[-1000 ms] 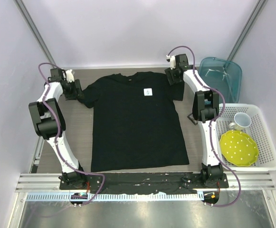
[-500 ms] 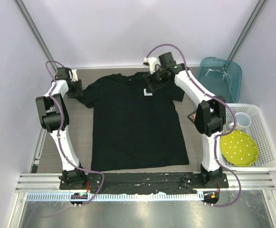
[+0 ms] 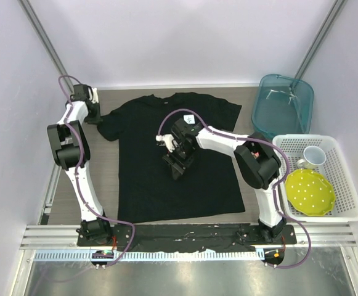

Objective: Pin the brooch onto the clothing

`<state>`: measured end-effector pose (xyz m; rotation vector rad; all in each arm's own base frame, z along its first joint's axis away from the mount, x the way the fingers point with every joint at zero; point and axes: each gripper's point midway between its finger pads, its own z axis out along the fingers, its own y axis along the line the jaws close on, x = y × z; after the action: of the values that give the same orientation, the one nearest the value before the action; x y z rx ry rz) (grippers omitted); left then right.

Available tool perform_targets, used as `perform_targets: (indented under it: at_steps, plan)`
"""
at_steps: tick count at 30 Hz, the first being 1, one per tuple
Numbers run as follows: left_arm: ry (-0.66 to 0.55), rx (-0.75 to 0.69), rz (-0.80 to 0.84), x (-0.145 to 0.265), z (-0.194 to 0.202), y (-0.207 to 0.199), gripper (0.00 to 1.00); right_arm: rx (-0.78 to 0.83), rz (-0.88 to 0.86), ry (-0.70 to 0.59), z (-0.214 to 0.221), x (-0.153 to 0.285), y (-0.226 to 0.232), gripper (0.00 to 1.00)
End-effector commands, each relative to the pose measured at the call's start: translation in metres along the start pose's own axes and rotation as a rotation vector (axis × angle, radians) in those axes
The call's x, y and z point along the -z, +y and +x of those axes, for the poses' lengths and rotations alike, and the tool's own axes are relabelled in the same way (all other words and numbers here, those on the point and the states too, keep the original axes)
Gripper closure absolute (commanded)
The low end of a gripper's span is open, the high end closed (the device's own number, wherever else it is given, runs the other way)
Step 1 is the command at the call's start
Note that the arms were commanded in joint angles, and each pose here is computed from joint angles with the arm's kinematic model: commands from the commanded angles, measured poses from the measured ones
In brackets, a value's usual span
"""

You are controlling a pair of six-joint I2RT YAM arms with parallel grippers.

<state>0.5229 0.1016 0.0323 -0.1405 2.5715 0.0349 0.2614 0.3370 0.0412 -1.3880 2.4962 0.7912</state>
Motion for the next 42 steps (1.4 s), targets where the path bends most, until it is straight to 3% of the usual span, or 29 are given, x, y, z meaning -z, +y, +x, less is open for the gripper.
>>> perform_targets:
  at_steps: [1, 8, 12, 15, 16, 19, 23, 28, 32, 34, 38, 40, 42]
  plan:
    - [-0.036, 0.001, -0.037, 0.01, -0.017, 0.016, 1.0, -0.024, -0.076, -0.029, 0.002, 0.0, 0.027, 0.39]
    - [-0.041, 0.011, 0.015, 0.016, -0.022, 0.007, 0.97, -0.061, -0.243, 0.016, 0.021, -0.009, 0.076, 0.42]
    - [-0.042, -0.006, 0.071, 0.027, -0.024, -0.002, 0.73, -0.026, -0.26, -0.055, -0.01, 0.013, 0.081, 0.36]
    - [-0.109, -0.027, 0.119, 0.052, -0.032, -0.01, 0.54, -0.034, -0.223, -0.199, -0.056, 0.054, 0.048, 0.31]
    - [-0.176, -0.052, 0.135, 0.075, -0.046, -0.014, 0.42, -0.048, -0.177, -0.281, -0.078, 0.079, 0.019, 0.3]
    - [-0.23, -0.103, 0.217, 0.105, -0.046, -0.031, 0.13, -0.059, -0.024, -0.389, -0.107, 0.118, -0.042, 0.26]
    - [-0.342, -0.2, 0.292, 0.168, -0.047, -0.049, 0.01, -0.172, 0.171, -0.486, -0.105, 0.174, -0.14, 0.25]
    - [-0.437, -0.31, 0.341, 0.221, -0.023, -0.07, 0.0, -0.196, 0.268, -0.514, -0.077, 0.243, -0.166, 0.25]
    - [-0.536, -0.359, 0.346, 0.263, -0.017, -0.08, 0.0, -0.178, 0.369, -0.392, -0.012, 0.279, -0.154, 0.24]
    - [-0.61, -0.306, 0.333, 0.284, -0.024, -0.081, 0.0, -0.202, 0.4, -0.335, 0.026, 0.284, -0.152, 0.24]
    - [-0.639, -0.122, 0.308, 0.291, -0.031, -0.076, 0.0, -0.198, 0.562, -0.286, 0.072, 0.303, -0.135, 0.25]
    - [-0.625, -0.131, 0.328, 0.292, -0.03, -0.079, 0.0, -0.225, 0.588, -0.235, 0.099, 0.287, -0.134, 0.26]
    - [-0.57, -0.142, 0.383, 0.3, -0.022, -0.088, 0.0, -0.218, 0.726, -0.259, 0.107, 0.299, -0.139, 0.3]
